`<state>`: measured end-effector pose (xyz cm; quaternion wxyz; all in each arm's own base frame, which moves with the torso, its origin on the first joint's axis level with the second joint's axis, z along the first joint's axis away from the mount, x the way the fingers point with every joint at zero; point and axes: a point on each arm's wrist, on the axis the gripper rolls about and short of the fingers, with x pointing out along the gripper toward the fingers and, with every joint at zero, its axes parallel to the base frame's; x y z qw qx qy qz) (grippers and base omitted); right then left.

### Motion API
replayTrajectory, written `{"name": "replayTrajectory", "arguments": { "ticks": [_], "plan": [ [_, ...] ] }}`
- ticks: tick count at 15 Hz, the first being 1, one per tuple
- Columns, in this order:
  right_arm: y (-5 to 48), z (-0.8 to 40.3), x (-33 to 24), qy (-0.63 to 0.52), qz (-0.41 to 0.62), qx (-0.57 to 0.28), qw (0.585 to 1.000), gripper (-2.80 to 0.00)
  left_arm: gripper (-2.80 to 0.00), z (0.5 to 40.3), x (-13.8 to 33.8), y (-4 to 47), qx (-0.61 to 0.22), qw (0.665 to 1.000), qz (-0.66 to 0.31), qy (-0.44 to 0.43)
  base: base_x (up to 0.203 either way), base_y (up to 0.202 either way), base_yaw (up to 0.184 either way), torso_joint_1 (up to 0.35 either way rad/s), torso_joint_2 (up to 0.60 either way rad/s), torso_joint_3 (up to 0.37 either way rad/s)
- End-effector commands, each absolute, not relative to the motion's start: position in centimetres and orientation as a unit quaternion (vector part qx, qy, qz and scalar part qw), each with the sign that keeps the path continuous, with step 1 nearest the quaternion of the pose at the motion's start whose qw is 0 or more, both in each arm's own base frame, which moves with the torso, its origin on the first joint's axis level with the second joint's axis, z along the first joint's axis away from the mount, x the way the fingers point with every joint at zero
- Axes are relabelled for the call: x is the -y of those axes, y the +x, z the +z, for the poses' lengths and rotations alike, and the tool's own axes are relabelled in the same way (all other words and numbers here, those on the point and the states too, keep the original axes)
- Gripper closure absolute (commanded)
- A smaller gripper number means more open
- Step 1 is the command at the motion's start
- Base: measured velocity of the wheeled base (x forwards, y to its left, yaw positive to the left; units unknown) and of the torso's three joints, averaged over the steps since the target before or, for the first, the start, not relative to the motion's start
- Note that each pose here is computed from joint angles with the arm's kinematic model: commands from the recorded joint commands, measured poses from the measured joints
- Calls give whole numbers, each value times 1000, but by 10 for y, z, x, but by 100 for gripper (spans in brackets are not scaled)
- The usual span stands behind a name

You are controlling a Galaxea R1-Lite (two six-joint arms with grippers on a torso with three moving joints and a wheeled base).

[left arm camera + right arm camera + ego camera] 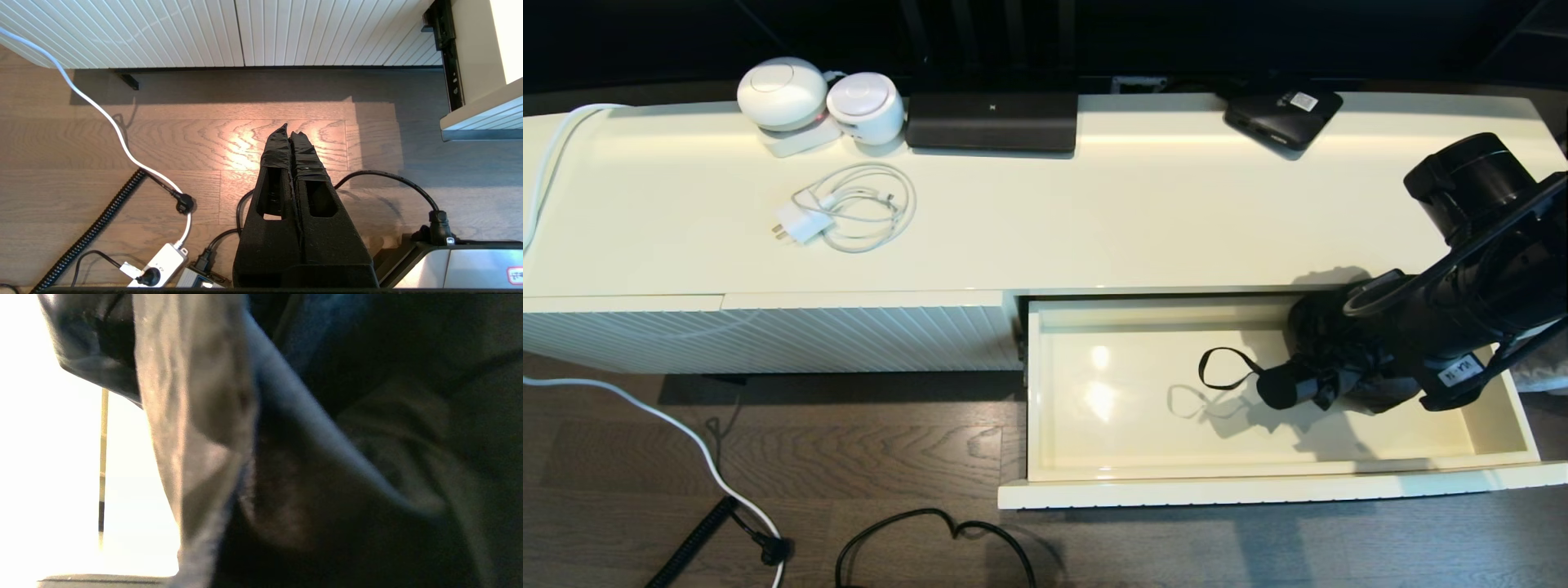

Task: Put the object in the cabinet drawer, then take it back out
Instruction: Put the umbrella in the drawer

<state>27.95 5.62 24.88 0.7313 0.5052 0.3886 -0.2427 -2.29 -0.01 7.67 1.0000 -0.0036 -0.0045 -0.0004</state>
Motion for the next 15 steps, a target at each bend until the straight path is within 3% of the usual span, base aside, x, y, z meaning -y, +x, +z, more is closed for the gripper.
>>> {"name": "replayTrajectory", "arguments": {
  "ticks": [1, 3, 4, 11, 15],
  "plan": [
    [279, 247, -56, 505, -248, -390, 729, 0, 0, 77, 0, -23, 5, 1000, 0, -4, 0, 0, 0, 0, 0, 0],
    [279, 242, -56, 501, -254, -396, 726, 0, 0, 77, 0, -23, 5, 1000, 0, -4, 0, 0, 0, 0, 0, 0],
    [278, 241, -56, 500, -255, -397, 726, -280, 0, 77, 0, -23, 5, 1000, 0, -4, 0, 0, 0, 0, 0, 0],
    [274, 249, -55, 502, -250, -385, 733, -280, 0, 77, 0, -23, 5, 1000, 0, -4, 0, 0, 0, 0, 0, 0],
    [241, 294, -48, 516, -216, -310, 769, -280, 0, 77, 0, -23, 5, 1000, 0, -4, 0, 0, 0, 0, 0, 0]
  ]
}}
